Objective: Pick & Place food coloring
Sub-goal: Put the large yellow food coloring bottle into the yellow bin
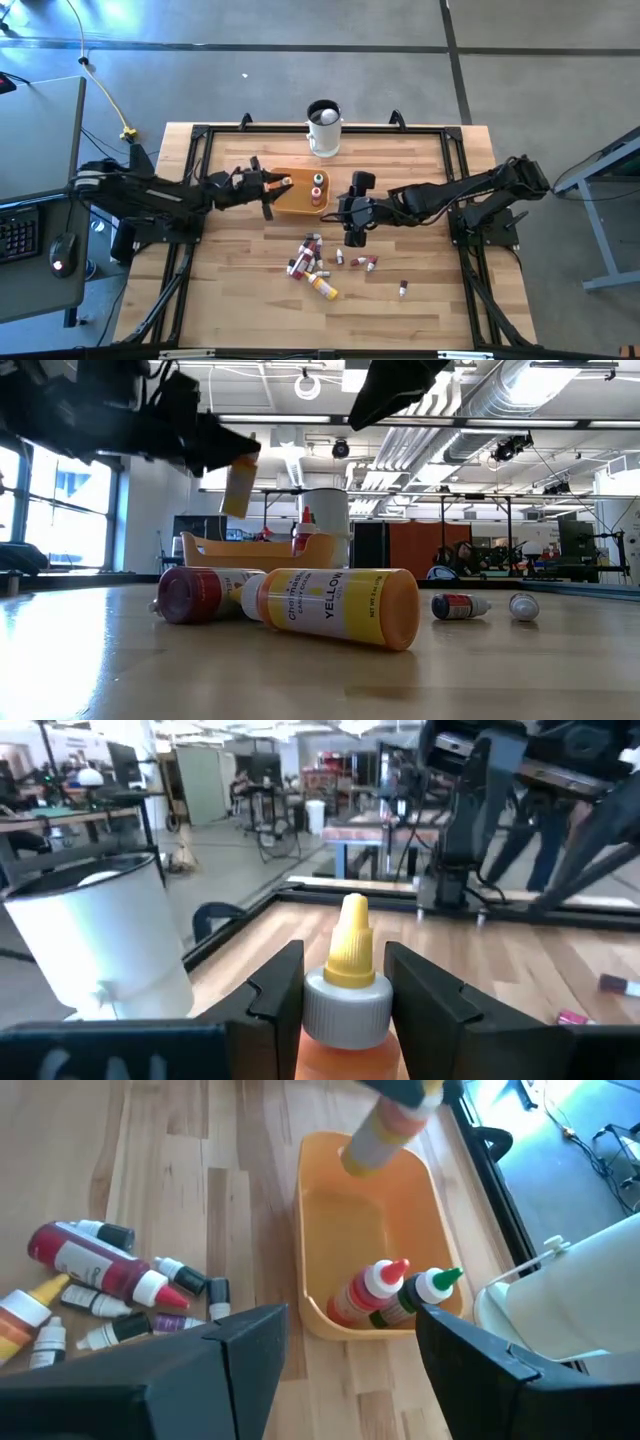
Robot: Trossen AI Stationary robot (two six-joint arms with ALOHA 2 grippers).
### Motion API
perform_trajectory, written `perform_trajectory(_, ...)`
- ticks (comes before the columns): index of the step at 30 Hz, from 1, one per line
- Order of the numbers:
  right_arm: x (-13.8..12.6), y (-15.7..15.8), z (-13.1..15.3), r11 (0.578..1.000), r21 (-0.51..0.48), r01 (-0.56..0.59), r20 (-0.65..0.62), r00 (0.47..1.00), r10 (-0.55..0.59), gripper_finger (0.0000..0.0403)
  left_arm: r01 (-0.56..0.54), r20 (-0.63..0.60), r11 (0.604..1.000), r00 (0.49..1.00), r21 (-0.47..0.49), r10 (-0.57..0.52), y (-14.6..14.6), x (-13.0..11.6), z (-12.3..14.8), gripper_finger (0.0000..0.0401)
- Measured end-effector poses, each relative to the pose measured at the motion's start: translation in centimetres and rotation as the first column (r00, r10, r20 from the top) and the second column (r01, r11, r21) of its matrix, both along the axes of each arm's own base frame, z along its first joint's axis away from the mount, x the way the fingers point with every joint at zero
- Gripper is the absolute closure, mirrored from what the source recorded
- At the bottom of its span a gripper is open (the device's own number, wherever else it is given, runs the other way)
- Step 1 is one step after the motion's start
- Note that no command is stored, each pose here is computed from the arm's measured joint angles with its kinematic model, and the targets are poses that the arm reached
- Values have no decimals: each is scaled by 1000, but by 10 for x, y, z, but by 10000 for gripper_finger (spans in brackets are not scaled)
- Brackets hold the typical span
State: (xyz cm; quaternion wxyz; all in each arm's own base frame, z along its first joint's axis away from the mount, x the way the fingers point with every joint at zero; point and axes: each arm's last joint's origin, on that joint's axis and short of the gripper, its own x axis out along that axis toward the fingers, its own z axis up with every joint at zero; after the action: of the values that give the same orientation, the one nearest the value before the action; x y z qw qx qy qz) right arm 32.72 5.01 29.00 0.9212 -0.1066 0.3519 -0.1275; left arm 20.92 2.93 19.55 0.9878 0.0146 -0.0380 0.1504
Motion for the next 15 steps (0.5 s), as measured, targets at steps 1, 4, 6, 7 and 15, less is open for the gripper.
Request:
perform_trajectory(1, 0, 0, 0, 1000, 1, -1, 1, 1000, 1, 187, -8, -10, 1000, 1000, -12, 8, 2, 1, -6, 284)
perform_trajectory(4, 1, 0, 1, 1000, 3, -2, 9, 1000, 2, 187, -24, -77, 999, 997, -21, 23, 6, 8, -22, 284)
perform_trajectory(6, 1, 0, 1, 1000, 7, -4, 18, 1000, 4, 187, -34, -85, 999, 996, -22, 32, 9, 17, -26, 284)
perform_trajectory(7, 1, 0, 1, 1000, 9, -6, 21, 1000, 6, 187, -37, -96, 999, 995, -25, 34, 10, 21, -29, 284)
perform_trajectory(15, 2, 1, 2, 1000, 23, -20, 27, 999, 19, 187, -98, -149, 994, 985, -50, 90, 15, 41, -52, 284)
